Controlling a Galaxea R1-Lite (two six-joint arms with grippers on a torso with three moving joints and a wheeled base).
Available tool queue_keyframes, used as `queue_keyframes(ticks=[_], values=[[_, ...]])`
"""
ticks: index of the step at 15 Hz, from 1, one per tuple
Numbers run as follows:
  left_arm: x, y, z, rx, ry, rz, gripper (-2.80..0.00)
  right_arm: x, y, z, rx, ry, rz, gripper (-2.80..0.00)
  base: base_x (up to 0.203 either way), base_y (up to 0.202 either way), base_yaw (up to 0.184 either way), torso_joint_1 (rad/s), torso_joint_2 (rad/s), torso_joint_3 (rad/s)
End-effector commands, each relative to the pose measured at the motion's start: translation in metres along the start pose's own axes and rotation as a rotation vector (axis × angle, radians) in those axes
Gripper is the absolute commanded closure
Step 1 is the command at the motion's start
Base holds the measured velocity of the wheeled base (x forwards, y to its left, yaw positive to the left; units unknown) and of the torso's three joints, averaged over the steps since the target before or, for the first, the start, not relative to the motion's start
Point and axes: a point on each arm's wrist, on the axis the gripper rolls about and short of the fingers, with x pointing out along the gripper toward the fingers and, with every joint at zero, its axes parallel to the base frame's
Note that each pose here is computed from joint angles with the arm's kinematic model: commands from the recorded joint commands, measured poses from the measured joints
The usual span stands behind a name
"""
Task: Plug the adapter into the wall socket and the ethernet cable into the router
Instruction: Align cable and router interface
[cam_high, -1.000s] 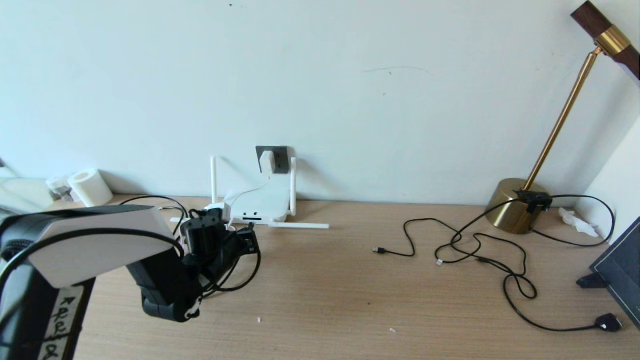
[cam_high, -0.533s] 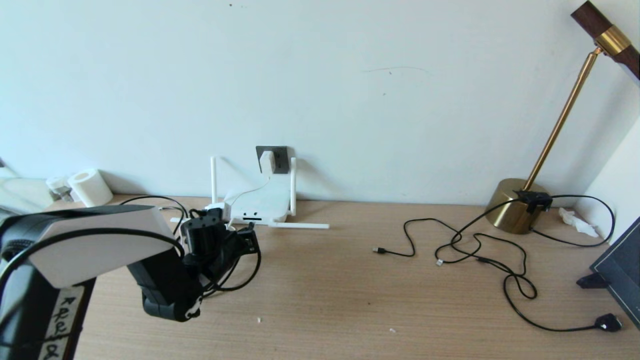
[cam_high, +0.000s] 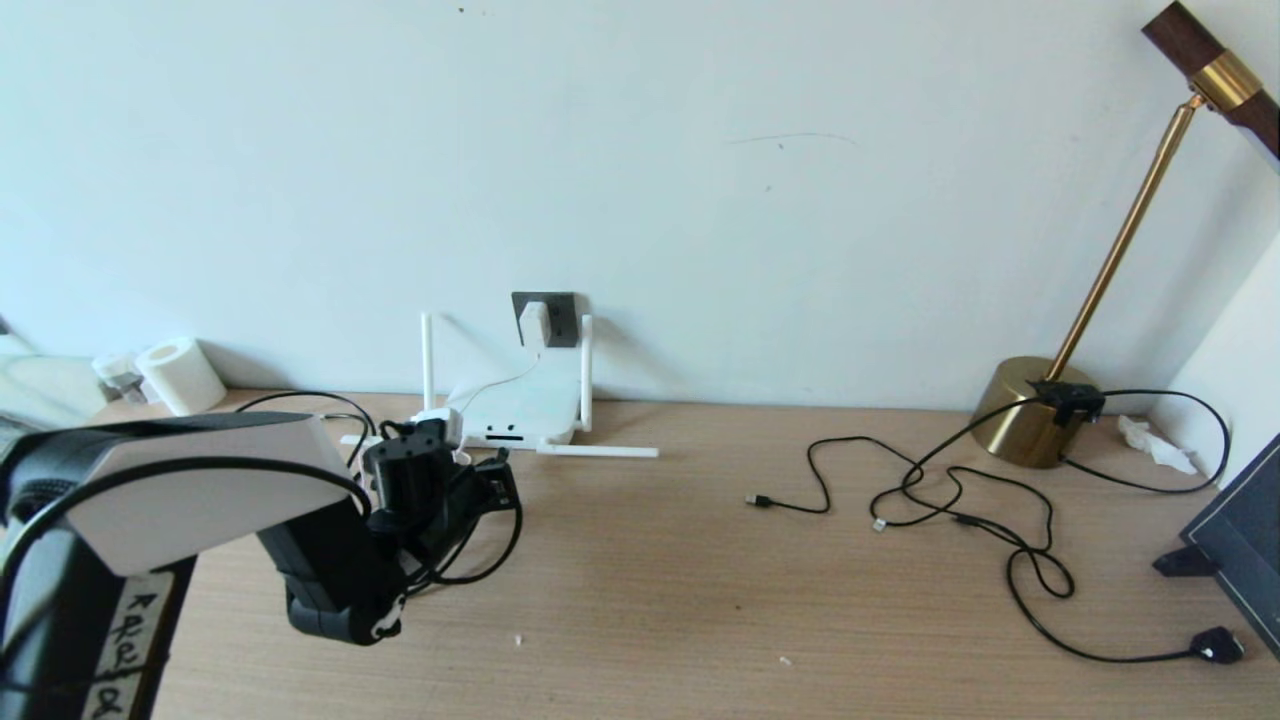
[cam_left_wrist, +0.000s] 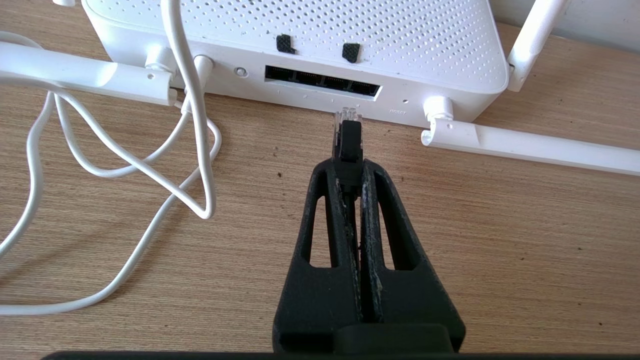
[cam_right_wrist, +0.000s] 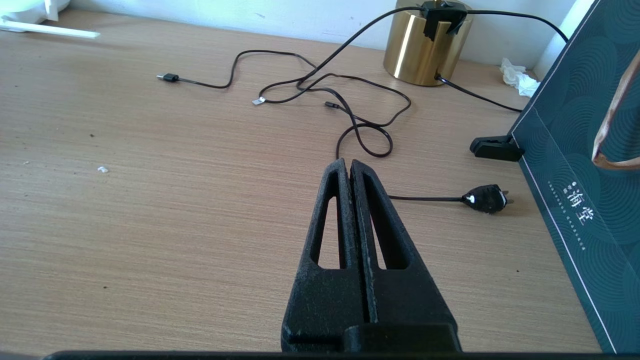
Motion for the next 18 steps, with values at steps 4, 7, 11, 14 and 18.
queue_keyframes(ticks=[4, 7, 11, 14, 18], values=[[0.0034, -0.0006, 0.0016, -0.003, -0.016, -0.002, 0.00, -0.0001, 0.0000, 0.0003, -0.001, -0.002, 0.001, 0.00, 0.000, 0.000, 0.000, 0.000, 0.00, 0.000], [0.0035, -0.0006, 0.0011, -0.003, -0.016, -0.002, 0.00, 0.0000, 0.0000, 0.0000, -0.001, -0.001, 0.001, 0.00, 0.000, 0.000, 0.000, 0.000, 0.00, 0.000], [0.0036, -0.0003, 0.0020, -0.003, -0.018, 0.001, 0.00, 0.0000, 0.0000, -0.0001, -0.001, 0.000, 0.001, 0.00, 0.000, 0.000, 0.000, 0.000, 0.00, 0.000], [0.0045, -0.0002, 0.0024, -0.004, -0.021, 0.001, 0.00, -0.0001, 0.0000, 0.0002, -0.001, -0.002, 0.001, 0.00, 0.000, 0.000, 0.000, 0.000, 0.00, 0.000], [0.0056, 0.0002, 0.0031, -0.003, -0.020, 0.004, 0.00, 0.0000, 0.0000, 0.0000, -0.001, -0.001, 0.001, 0.00, 0.000, 0.000, 0.000, 0.000, 0.00, 0.000]])
